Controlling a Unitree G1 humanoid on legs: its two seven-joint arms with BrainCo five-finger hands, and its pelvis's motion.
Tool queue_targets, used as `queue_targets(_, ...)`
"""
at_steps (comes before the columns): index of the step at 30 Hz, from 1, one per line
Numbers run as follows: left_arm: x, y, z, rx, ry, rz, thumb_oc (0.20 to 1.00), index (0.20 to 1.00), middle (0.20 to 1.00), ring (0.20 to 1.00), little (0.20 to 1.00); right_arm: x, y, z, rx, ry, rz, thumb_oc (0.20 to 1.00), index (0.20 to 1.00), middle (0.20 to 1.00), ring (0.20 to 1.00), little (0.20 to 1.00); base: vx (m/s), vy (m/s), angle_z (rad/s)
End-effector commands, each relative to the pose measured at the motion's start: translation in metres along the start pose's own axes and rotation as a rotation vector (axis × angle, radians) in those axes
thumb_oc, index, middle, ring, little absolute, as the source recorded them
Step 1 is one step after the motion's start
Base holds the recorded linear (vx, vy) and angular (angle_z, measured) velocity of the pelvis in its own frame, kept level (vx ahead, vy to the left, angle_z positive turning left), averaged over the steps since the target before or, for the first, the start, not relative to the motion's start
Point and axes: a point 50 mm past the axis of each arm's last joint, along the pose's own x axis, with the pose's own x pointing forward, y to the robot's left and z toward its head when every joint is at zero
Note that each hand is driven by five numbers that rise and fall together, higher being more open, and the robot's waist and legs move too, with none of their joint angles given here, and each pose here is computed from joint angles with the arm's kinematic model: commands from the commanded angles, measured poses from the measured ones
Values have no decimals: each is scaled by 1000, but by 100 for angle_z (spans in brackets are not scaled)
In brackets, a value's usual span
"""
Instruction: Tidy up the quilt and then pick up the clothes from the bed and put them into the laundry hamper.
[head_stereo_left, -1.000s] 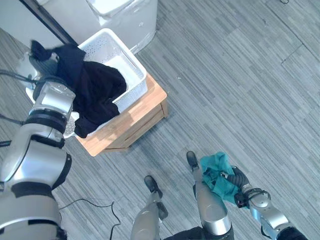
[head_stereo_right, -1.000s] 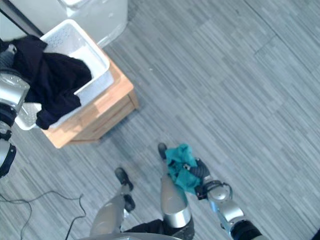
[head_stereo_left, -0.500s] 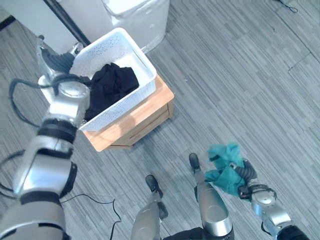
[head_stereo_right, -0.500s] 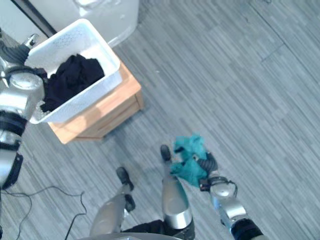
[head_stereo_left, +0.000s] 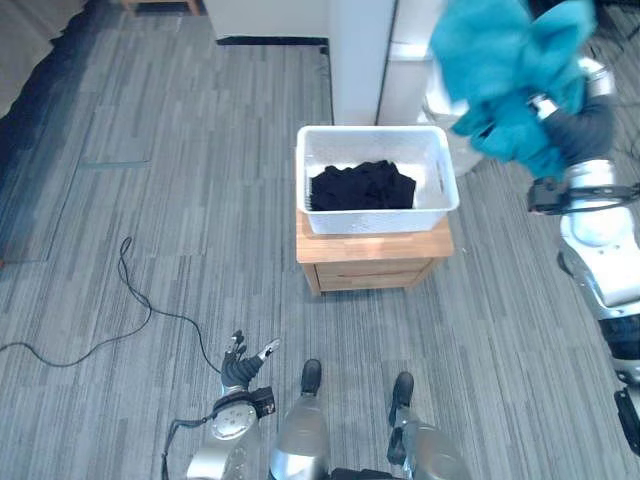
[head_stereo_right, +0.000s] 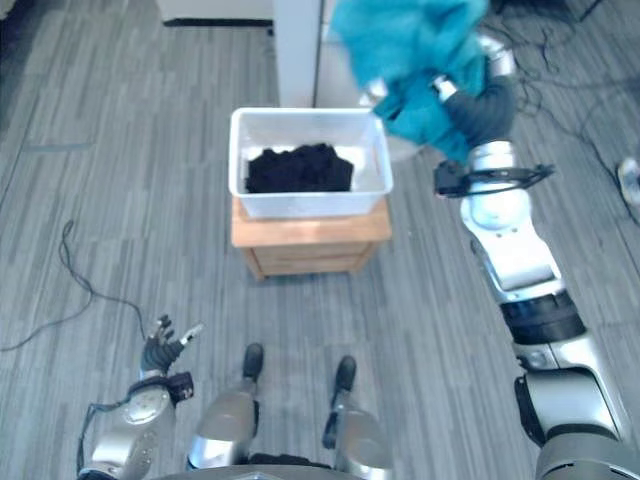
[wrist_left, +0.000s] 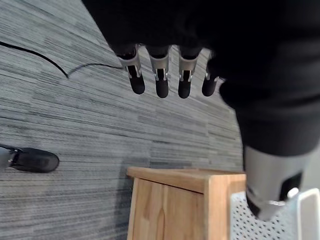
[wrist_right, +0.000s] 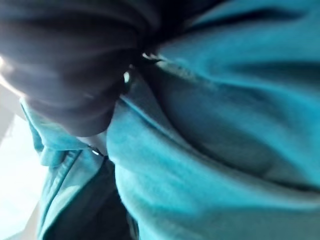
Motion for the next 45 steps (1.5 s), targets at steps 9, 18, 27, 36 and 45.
queue_targets(9,19,-17,64,30,-225,-105,1000,1000,1000,1000,1000,41,35,19,-199,55,158,200,200,200,200,200,-70,39,14)
queue_targets(18,21,-26,62,44,-196,-163,1000,1000,1000,1000,1000,68,40,15,-327,102,122,200,200,200,200,200,-1,4,2)
queue_targets(27,18,-30,53,88,-133,-236,1000,1000,1000,1000,1000,91,4,34,-410,8,-77,200,200,200,200,200,61,-14,4)
queue_targets(36,12,-28,40,107,-78,-258,1000,1000,1000,1000,1000,100,-12,60,-532,-61,-112,200,200,200,200,200,79,-56,2)
queue_targets(45,11,-36,22,32,7,-299,1000,1000,1000,1000,1000,116,4,67,-621,-11,-159,200,200,200,200,200,23,-54,6)
